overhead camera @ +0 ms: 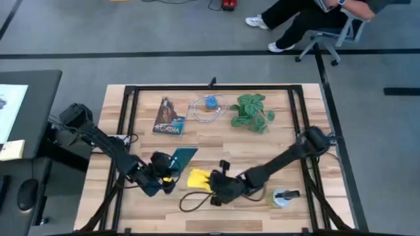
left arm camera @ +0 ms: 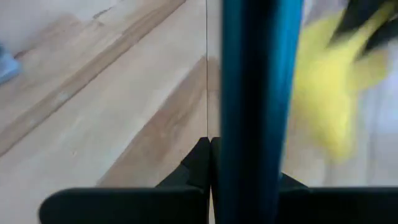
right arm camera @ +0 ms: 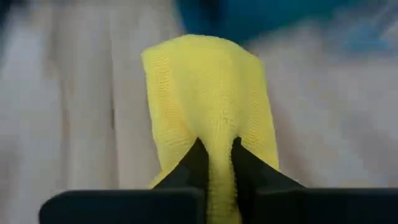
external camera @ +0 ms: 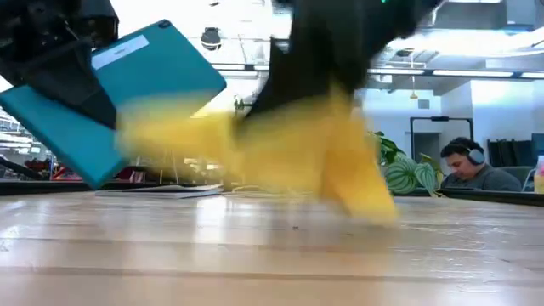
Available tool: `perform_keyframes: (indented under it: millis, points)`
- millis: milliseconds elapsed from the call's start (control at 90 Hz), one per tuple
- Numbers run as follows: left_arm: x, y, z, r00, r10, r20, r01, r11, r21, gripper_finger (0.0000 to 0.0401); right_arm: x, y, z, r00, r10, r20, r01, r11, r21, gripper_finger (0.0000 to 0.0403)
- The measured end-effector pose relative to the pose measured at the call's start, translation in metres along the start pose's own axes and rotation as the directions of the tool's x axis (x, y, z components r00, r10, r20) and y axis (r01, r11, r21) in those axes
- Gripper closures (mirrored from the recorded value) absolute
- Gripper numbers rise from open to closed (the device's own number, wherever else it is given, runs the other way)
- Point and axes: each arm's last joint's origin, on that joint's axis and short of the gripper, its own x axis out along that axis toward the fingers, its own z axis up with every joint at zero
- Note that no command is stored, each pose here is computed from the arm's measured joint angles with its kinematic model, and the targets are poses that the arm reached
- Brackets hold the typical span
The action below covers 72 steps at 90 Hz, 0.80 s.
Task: Clean tablet
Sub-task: Wipe the back of the tablet using microfiber towel
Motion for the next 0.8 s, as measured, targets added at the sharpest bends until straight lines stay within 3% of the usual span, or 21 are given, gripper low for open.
perform_keyframes:
  millis: [144,356,600,800]
  points:
    - [0.000,-0.012,0.009,0.993,-0.103,0.064,0.103,0.995,0.006,0.0390,-0.025,0.001,0.027,0.974,-0.123,0.191,0.131,0.991,-0.031,0.0392]
    - [0.003,-0.023,0.026,0.966,-0.195,0.168,0.195,0.981,0.015,0.0390,-0.027,0.000,0.057,0.915,-0.132,0.381,0.201,0.969,-0.147,0.0392]
    - [0.009,-0.025,0.046,0.935,-0.269,0.230,0.273,0.962,0.012,0.0390,0.008,-0.008,0.063,0.894,-0.191,0.405,0.349,0.863,-0.365,0.0392]
    - [0.013,-0.023,0.048,0.934,-0.282,0.217,0.283,0.959,0.028,0.0390,0.024,-0.008,0.057,0.936,-0.181,0.301,0.312,0.822,-0.476,0.0392]
